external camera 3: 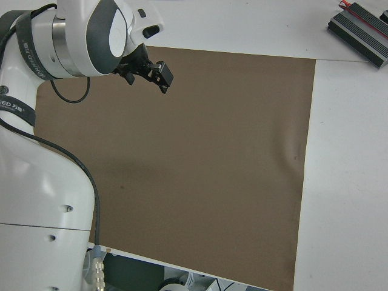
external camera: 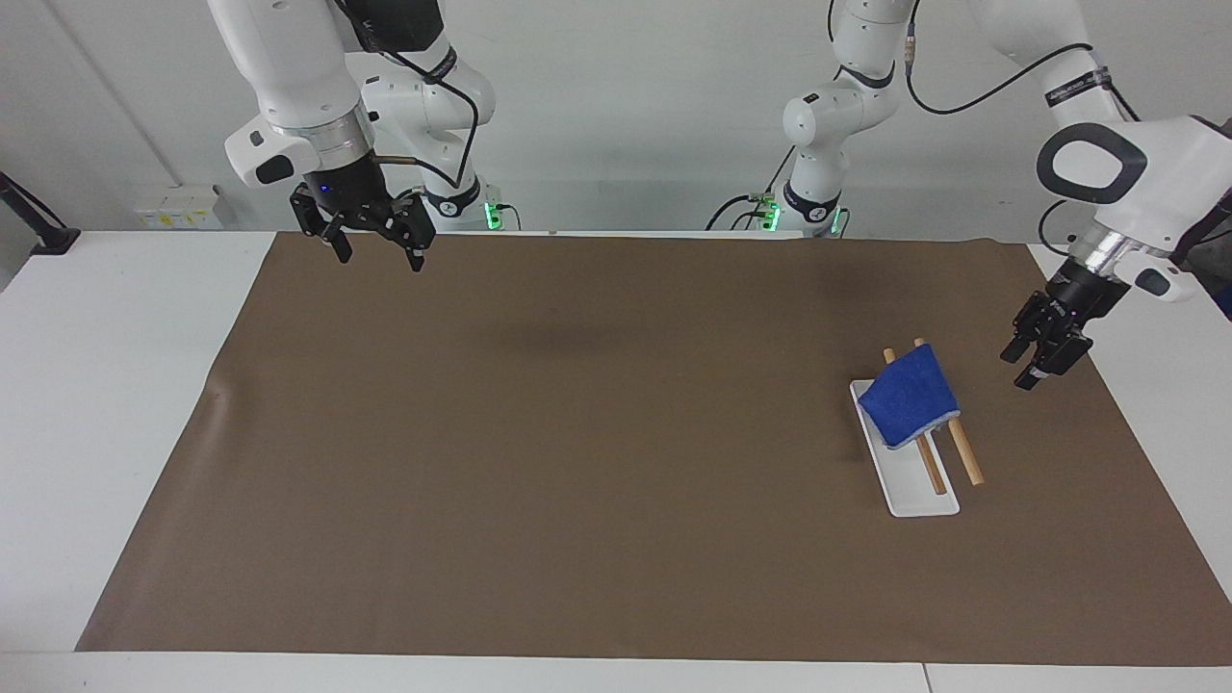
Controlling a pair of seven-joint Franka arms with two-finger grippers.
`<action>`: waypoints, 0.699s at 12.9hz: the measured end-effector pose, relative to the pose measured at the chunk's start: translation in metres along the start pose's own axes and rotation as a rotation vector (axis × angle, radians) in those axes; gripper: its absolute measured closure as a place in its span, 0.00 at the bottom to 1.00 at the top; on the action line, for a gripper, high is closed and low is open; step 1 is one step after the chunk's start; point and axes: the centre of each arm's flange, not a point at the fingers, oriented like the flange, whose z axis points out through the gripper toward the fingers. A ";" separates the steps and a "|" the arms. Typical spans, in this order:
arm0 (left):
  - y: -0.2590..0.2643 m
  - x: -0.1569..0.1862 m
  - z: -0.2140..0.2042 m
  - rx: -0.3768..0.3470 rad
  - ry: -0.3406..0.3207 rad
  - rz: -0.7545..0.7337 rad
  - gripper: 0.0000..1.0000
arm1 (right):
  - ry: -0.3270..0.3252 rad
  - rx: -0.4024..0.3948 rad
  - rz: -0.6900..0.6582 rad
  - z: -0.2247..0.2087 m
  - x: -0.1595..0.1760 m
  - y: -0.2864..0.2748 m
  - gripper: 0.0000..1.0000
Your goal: Right arm passes towel to left arm to hang
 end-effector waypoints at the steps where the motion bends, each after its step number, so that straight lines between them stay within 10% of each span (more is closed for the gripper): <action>1: 0.010 -0.003 -0.013 0.038 0.000 0.046 0.24 | 0.000 0.000 0.000 0.000 0.000 0.000 0.00; 9: 0.104 -0.152 -0.056 0.391 0.018 0.551 0.26 | 0.000 0.000 0.000 0.000 0.000 0.000 0.00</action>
